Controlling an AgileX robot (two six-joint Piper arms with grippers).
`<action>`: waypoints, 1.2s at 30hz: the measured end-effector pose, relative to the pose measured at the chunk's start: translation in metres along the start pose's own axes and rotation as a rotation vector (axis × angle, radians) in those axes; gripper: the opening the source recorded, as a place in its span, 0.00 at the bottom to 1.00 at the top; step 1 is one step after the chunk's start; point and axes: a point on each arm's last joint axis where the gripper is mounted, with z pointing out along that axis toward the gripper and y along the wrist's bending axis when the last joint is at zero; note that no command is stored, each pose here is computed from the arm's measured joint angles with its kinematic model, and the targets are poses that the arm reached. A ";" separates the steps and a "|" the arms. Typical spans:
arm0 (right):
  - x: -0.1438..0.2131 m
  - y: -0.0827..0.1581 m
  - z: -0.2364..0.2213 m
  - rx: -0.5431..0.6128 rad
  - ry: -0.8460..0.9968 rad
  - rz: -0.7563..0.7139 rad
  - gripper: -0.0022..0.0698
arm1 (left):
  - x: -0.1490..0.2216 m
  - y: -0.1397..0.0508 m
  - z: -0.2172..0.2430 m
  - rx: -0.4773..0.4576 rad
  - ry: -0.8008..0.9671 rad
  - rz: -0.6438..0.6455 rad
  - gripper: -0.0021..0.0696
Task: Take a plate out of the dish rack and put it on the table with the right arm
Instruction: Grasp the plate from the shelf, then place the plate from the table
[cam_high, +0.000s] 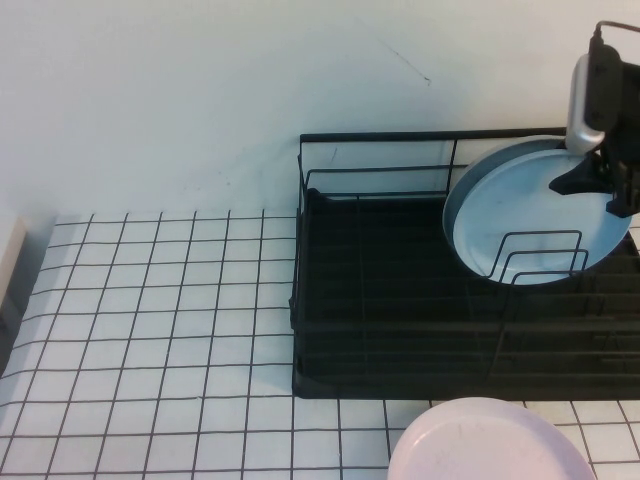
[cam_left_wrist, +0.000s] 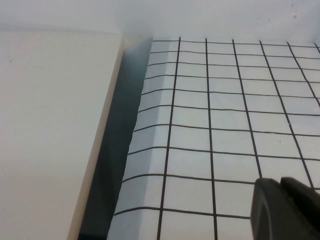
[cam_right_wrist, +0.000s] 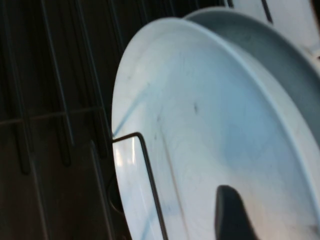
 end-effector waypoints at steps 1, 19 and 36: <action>0.001 0.000 0.002 -0.002 0.002 0.001 0.49 | 0.000 0.000 0.000 0.000 0.000 0.000 0.02; -0.057 0.027 -0.157 0.096 0.136 0.103 0.19 | 0.000 0.000 0.000 0.000 0.000 0.000 0.02; -0.020 0.194 -0.113 -0.411 0.026 1.016 0.19 | 0.000 0.000 0.000 0.000 0.000 0.000 0.02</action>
